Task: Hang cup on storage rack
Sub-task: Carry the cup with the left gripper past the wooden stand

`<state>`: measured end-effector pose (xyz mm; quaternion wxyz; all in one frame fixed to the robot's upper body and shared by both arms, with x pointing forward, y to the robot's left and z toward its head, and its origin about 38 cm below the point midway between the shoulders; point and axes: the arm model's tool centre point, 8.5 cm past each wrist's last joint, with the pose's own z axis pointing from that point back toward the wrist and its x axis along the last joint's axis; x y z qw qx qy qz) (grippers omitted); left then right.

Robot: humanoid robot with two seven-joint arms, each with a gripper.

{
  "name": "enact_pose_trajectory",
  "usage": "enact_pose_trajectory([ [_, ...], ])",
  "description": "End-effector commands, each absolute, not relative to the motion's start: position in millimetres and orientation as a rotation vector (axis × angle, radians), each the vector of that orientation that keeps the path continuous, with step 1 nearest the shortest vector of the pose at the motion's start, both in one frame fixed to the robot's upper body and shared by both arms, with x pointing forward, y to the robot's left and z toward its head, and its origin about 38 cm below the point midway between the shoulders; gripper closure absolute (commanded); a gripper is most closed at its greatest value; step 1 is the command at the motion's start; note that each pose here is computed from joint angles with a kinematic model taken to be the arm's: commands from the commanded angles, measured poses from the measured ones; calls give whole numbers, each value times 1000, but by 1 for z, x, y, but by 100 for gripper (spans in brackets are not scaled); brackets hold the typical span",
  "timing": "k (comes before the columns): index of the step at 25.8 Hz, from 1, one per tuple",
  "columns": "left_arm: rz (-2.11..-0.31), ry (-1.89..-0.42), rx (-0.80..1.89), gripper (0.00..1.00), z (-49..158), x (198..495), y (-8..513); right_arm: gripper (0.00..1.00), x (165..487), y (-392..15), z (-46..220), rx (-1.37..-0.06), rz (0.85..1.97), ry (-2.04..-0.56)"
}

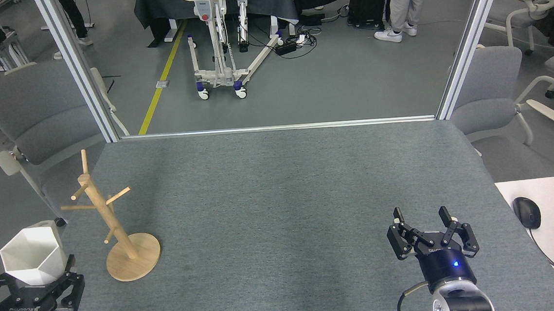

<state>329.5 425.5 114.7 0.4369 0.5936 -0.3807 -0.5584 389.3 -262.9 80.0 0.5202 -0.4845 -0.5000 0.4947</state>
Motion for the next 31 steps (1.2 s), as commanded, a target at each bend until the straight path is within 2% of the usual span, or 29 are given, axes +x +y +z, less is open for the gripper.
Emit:
enact_pose_trajectory([
  [1, -1350, -906, 1474, 100, 109, 335, 434, 0, 389, -263, 79, -1161, 1188, -1195],
  [10, -1373, -804, 1501, 100, 111, 387, 447, 0, 389, -267, 77, -1160, 1197, -1185],
  [31, -1452, -693, 1582, 100, 113, 389, 440, 0, 396, -262, 80, -1155, 1189, -1199],
])
